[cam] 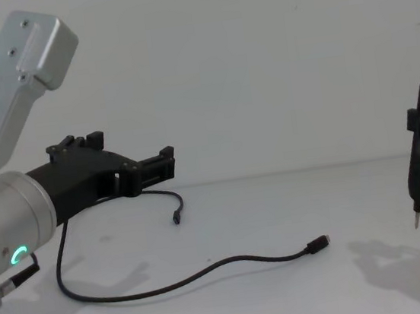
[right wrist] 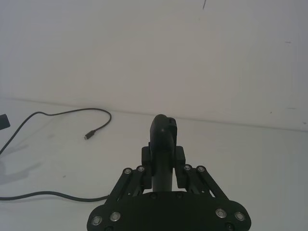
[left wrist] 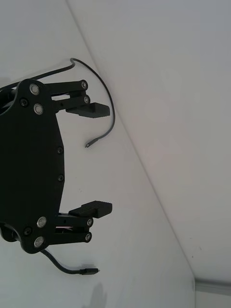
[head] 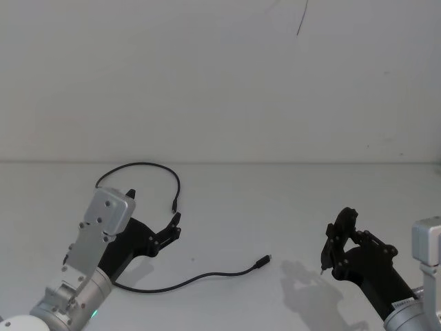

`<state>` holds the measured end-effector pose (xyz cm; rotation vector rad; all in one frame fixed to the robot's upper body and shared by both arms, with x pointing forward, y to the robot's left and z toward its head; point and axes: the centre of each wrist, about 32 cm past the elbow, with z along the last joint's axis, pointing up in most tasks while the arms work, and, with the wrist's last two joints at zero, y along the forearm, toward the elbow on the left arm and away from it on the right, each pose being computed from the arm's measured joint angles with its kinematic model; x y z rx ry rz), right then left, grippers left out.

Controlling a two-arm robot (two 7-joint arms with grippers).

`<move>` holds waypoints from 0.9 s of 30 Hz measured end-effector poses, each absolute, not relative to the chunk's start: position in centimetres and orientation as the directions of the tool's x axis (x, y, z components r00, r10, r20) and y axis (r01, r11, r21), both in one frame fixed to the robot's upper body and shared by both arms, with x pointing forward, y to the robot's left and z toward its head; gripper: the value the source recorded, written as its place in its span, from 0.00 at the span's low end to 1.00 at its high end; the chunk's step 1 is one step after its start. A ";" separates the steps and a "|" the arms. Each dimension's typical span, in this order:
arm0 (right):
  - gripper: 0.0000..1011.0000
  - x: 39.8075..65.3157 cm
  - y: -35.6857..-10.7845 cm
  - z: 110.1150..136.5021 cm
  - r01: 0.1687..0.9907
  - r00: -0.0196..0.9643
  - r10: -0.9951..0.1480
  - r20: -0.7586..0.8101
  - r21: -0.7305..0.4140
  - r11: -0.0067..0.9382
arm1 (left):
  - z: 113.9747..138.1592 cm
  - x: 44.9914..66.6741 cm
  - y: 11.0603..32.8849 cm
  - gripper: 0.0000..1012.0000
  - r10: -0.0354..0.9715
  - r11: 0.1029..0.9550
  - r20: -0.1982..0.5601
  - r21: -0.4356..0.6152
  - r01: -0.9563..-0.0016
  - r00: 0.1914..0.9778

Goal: Pick up the data cable with the one hand.

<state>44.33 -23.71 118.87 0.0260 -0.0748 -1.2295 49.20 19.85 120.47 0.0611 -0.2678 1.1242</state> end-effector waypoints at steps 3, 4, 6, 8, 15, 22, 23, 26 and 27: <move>0.26 44.3 -23.7 118.9 0.940 0.333 -0.942 0.043 0.060 0.335 | 120.5 49.2 19.8 0.99 0.882 0.434 0.243 -0.086 -0.897 0.404; 0.26 44.3 -23.7 118.9 0.940 0.333 -0.942 0.043 0.060 0.335 | 120.5 49.2 19.8 0.99 0.882 0.434 0.243 -0.086 -0.897 0.404; 0.26 44.3 -23.7 118.9 0.940 0.333 -0.942 0.043 0.060 0.335 | 120.5 49.2 19.8 0.99 0.882 0.434 0.243 -0.086 -0.897 0.404; 0.26 44.3 -23.7 118.9 0.940 0.333 -0.942 0.043 0.060 0.335 | 120.5 49.2 19.8 0.99 0.882 0.434 0.243 -0.086 -0.897 0.404; 0.26 44.3 -23.7 118.9 0.940 0.333 -0.942 0.043 0.060 0.335 | 120.4 49.2 19.8 0.99 0.882 0.434 0.243 -0.086 -0.897 0.404; 0.26 44.3 -23.7 118.9 0.940 0.333 -0.942 0.043 0.060 0.335 | 120.4 49.2 19.8 0.99 0.882 0.434 0.243 -0.086 -0.897 0.404; 0.26 44.3 -23.7 118.9 0.940 0.333 -0.942 0.043 0.060 0.335 | 120.4 49.2 19.8 0.99 0.882 0.434 0.242 -0.086 -0.897 0.404; 0.26 44.3 -23.7 118.9 0.940 0.333 -0.942 0.043 0.060 0.335 | 120.4 49.2 19.8 0.99 0.882 0.434 0.242 -0.086 -0.897 0.404; 0.26 44.3 -23.7 118.9 0.940 0.333 -0.942 0.043 0.060 0.335 | 120.4 49.2 19.8 0.99 0.882 0.434 0.242 -0.086 -0.897 0.404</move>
